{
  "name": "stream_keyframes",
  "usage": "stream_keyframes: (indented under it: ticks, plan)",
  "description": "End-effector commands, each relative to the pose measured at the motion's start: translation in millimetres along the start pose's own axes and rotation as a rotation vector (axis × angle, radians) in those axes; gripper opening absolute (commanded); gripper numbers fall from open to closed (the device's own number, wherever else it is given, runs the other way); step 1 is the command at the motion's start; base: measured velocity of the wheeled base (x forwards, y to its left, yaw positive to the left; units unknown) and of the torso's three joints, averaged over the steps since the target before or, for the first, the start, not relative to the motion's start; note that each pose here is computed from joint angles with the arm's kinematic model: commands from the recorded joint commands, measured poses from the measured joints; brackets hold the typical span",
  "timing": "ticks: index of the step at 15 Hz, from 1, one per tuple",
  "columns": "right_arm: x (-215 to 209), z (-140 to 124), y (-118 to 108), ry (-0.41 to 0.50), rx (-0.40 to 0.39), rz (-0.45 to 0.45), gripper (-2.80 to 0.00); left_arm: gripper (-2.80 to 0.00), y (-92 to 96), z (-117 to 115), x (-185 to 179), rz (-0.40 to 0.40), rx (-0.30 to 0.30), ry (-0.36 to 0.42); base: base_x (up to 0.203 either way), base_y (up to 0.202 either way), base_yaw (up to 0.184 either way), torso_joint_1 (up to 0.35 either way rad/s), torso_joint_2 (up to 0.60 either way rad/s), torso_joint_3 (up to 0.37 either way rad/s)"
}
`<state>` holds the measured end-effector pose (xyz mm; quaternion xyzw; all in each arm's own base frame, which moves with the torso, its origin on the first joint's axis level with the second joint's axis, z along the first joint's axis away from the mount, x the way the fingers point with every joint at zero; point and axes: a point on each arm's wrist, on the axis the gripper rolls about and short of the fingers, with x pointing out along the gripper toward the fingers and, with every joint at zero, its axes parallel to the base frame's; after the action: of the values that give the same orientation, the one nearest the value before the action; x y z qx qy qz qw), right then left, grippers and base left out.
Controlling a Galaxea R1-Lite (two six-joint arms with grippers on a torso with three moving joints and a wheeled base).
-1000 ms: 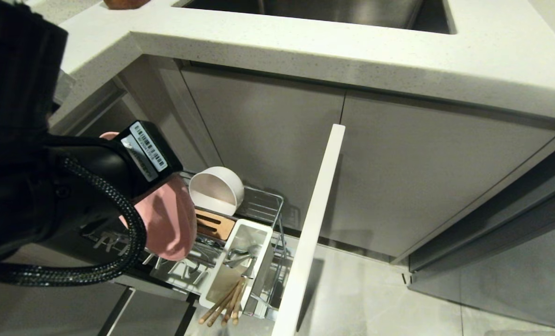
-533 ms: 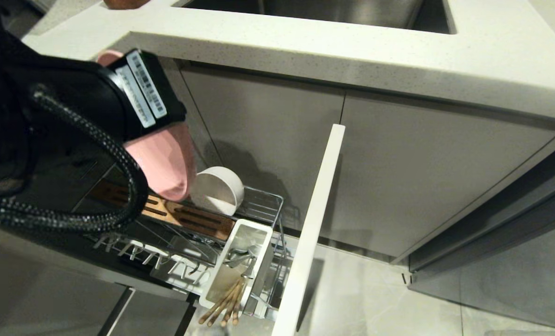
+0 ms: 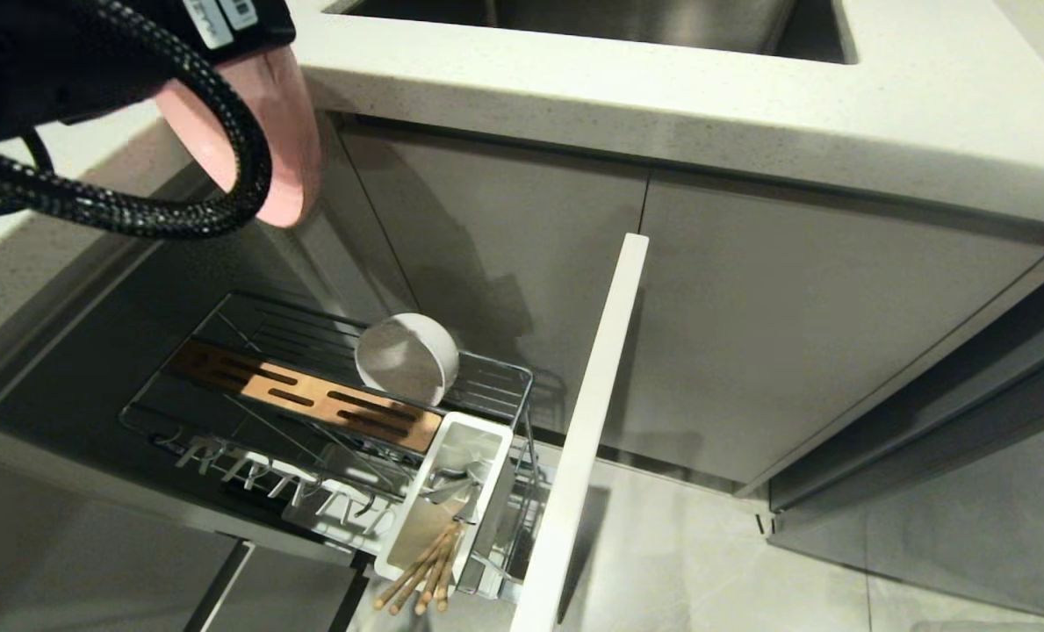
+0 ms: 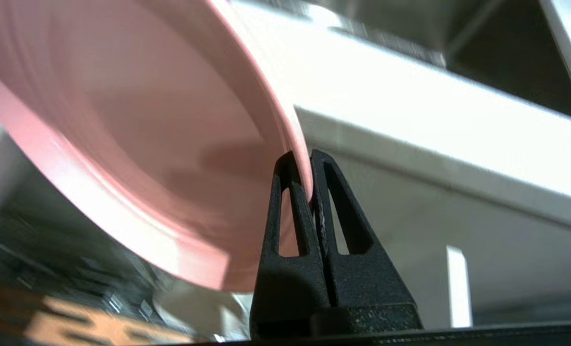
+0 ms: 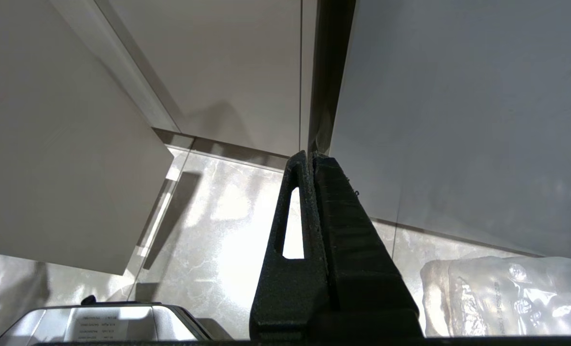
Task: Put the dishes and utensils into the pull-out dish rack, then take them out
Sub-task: Take the plate out of the cupboard
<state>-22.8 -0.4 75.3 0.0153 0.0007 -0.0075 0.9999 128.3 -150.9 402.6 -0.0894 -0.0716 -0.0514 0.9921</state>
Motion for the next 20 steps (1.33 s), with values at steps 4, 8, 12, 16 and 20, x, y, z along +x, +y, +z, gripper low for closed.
stream_keyframes:
  ticks: [4,8,12,16,20]
  plan:
    - [0.1,-0.4,0.0,0.001,0.0,0.0,-2.8,-2.8,4.6,9.5,10.2,0.11,0.071,-0.115,0.0,0.0,0.0,0.0,0.0,0.0]
    - [0.2,-0.8,0.0,0.003,0.0,0.001,-2.8,-2.8,21.5,15.6,17.4,0.178,0.079,-0.147,0.0,0.0,0.0,0.0,0.0,0.0]
    - [0.2,-0.7,0.0,0.002,0.0,0.0,-2.8,-2.8,35.6,17.3,25.2,0.262,0.095,-0.16,0.0,0.0,0.0,0.0,0.0,0.0]
    - [0.2,-0.8,0.0,0.003,0.0,0.001,-2.8,-2.8,49.7,18.7,32.7,0.355,0.13,-0.164,0.0,0.0,0.0,0.0,0.0,0.0]
    - [0.1,-0.4,0.0,0.001,0.0,0.001,-2.8,-2.8,59.8,15.0,38.8,0.423,0.191,-0.14,0.0,0.0,0.0,0.0,0.0,0.0]
